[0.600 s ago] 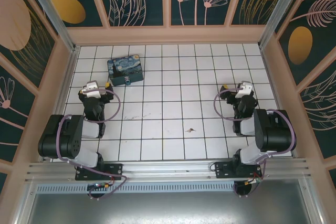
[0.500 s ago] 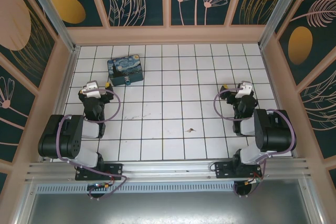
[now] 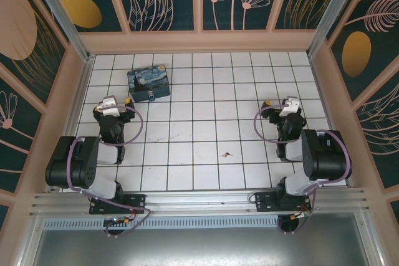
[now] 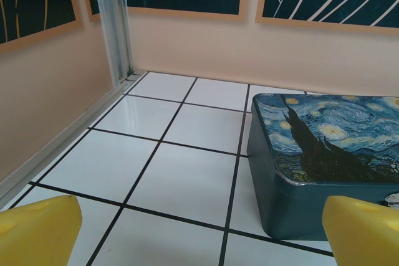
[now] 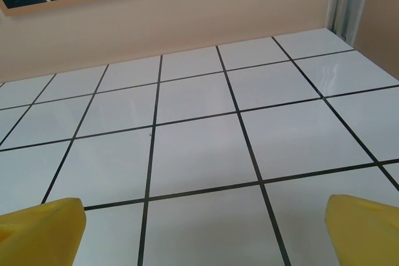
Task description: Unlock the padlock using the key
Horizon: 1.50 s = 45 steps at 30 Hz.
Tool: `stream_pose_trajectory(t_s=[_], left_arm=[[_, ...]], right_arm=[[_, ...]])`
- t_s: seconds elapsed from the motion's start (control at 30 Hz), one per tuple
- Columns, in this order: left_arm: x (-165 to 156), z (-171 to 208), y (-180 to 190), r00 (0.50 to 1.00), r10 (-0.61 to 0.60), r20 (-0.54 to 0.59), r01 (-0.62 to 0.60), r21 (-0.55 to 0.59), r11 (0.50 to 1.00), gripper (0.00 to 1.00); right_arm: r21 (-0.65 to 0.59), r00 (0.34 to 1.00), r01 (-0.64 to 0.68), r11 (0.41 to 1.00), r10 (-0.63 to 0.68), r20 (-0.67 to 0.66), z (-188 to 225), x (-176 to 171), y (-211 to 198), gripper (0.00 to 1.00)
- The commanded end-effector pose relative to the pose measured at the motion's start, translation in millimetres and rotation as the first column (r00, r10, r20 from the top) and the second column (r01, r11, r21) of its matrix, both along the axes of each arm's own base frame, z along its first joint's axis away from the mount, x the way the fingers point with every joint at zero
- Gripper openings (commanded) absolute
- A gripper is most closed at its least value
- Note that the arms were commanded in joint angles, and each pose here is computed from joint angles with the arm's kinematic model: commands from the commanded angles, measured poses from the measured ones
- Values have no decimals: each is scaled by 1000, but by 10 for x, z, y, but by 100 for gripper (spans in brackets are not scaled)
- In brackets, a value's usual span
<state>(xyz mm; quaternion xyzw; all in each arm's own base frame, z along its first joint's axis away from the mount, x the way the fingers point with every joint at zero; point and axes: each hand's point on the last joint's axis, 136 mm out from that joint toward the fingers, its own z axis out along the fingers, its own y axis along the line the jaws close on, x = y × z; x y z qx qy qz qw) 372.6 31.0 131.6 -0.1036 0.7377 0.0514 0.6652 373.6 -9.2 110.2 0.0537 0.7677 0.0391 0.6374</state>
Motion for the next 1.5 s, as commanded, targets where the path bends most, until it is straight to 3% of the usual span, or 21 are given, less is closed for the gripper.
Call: stream_pose_trajectory(t_s=[0.0,0.63,0.83,0.93,1.07,1.13,1.27,1.47], left_arm=[[-13,58,12,999,5,32,-5,-7,1000,99],[-15,64,8,999,-2,34,3,-11,1000,99],[91,183,59,999,30,-16,-31,-15,999,99],[140,252,87,998,48,-39,-49,-17,999,99],[240,413,107,996,67,-65,-70,-48,996,99],[337,506,92,995,61,-82,-68,-82,994,99],[620,636,10,991,27,-134,-48,-151,987,99],[1084,547,-177,963,-73,-259,15,-219,976,99]], right_arm=[[-15,999,-21,1000,22,32,105,54,20,99],[-11,999,-27,1000,27,34,110,57,24,99],[0,1000,-19,1000,19,-9,422,183,7,99],[102,1000,25,994,-27,11,704,250,-48,99],[341,978,194,920,-157,-134,892,434,-198,99],[366,975,172,914,-106,-195,872,515,-106,99],[428,973,-48,903,139,-183,865,501,388,99],[447,931,-156,881,282,-231,866,336,973,99]])
